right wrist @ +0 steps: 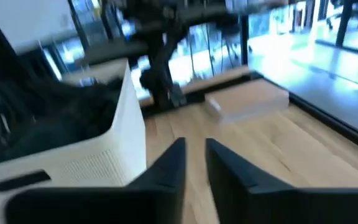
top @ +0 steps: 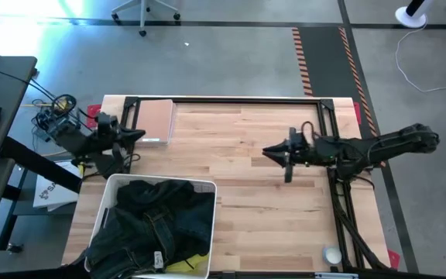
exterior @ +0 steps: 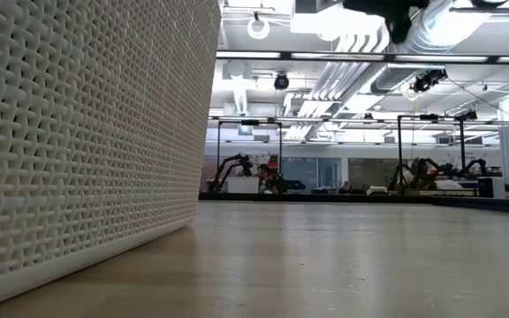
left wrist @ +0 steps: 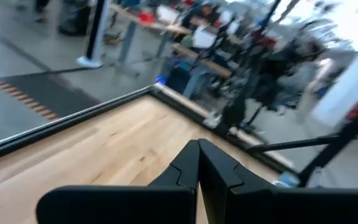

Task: Sort clothes
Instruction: Return to Home Position

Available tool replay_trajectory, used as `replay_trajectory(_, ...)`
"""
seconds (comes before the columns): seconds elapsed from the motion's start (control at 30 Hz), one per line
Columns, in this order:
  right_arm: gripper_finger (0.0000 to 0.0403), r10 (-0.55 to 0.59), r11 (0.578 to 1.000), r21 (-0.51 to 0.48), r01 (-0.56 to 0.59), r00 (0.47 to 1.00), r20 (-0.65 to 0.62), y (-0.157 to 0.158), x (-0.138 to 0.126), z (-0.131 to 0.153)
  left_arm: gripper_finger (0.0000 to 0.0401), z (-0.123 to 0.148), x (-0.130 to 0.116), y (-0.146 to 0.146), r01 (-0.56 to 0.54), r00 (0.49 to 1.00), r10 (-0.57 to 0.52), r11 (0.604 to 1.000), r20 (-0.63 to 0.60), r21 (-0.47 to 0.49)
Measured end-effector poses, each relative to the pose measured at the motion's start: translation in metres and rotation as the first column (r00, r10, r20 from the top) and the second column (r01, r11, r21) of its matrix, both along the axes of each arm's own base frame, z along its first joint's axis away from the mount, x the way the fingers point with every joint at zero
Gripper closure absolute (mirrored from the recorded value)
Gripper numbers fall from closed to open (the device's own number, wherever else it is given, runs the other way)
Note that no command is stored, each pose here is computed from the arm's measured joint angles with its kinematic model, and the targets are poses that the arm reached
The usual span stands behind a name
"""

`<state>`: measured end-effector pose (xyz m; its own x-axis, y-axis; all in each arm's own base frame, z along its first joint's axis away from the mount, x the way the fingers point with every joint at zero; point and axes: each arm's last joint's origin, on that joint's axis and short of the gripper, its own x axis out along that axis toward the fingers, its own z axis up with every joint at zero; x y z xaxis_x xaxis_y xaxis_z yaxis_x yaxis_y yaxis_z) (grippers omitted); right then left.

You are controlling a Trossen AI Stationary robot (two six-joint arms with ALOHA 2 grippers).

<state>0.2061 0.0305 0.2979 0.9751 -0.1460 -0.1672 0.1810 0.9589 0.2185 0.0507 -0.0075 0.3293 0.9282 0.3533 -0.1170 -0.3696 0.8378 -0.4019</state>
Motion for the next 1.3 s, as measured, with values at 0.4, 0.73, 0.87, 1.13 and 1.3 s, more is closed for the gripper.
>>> replay_trajectory(0.4, 0.04, 0.003, 0.997, 0.069, -0.019, 0.972, 0.235, -0.008, -0.038, -0.036, 0.0401, -0.048, 0.009, 0.001, 0.026, 0.996, -0.033, 0.995, 0.08, 0.094)
replay_trajectory(0.73, 0.0402, 0.035, 0.999, 0.026, -0.043, 0.965, 0.26, -0.008, -0.038, -0.033, 0.0401, -0.071, 0.039, 0.004, 0.07, 0.992, -0.085, 0.984, 0.091, 0.163)
replay_trajectory(0.87, 0.0402, 0.035, 0.999, 0.026, -0.043, 0.964, 0.262, -0.008, -0.038, -0.033, 0.0401, -0.083, 0.056, 0.015, 0.079, 0.993, -0.093, 0.983, 0.078, 0.168)
replay_trajectory(1.13, 0.0402, 0.04, 0.999, -0.001, -0.041, 0.965, 0.258, -0.008, -0.038, -0.033, 0.0401, -0.088, 0.071, 0.057, 0.149, 0.987, -0.158, 0.971, 0.03, 0.187)
replay_trajectory(1.3, 0.0403, 0.053, 0.999, -0.003, -0.054, 0.965, 0.258, -0.006, -0.039, -0.033, 0.0401, -0.093, 0.068, 0.068, 0.257, 0.965, -0.262, 0.948, -0.001, 0.187)
